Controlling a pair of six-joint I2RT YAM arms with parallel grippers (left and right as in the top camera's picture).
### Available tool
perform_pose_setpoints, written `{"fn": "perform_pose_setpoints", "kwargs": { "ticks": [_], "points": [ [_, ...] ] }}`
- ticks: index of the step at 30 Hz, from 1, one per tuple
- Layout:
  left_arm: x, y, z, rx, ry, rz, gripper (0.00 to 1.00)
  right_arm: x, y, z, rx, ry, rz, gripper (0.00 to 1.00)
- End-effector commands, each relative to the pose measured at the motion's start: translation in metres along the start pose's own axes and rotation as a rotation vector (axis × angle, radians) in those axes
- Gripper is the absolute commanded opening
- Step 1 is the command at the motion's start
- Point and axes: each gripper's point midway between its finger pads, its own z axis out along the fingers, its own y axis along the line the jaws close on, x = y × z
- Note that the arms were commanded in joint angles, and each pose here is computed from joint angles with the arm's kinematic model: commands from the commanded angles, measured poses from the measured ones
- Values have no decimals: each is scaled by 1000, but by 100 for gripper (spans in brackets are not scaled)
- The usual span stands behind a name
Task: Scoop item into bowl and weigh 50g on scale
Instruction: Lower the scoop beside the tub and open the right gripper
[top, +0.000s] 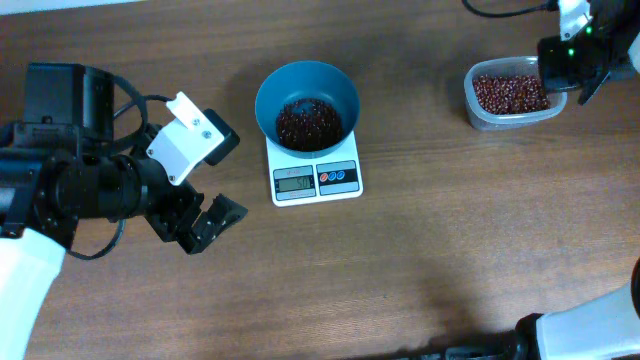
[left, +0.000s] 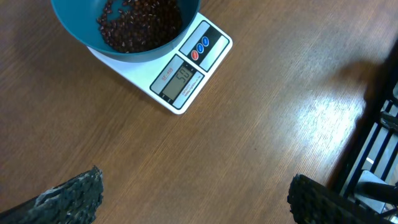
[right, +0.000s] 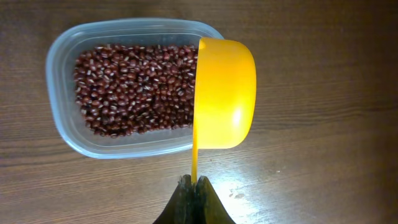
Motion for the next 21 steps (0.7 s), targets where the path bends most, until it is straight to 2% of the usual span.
{"fn": "perform_pose_setpoints", "kwargs": {
  "ticks": [1, 8, 9, 11, 13, 17, 21],
  "points": [
    [-5, -2, -1, 11, -17, -6, 99, -4, -3, -6, 23, -15, 17, 4],
    [-5, -2, -1, 11, -17, -6, 99, -12, -8, -25, 34, -71, 12, 5],
    [-5, -2, -1, 11, -17, -6, 99, -12, -8, -25, 34, -72, 12, 8],
    [-5, -2, -1, 11, -17, -6, 99, -17, -10, -33, 34, -95, 69, 7],
    [-5, -2, -1, 11, -17, -6, 99, -36, -10, -58, -15, -180, 194, 4],
    [-5, -2, -1, 11, -17, -6, 99, -70, 14, -133, -274, -391, 186, 4],
    [-5, -2, -1, 11, -17, -6, 99, -48, -2, -194, -365, -474, 232, 4]
  ]
}}
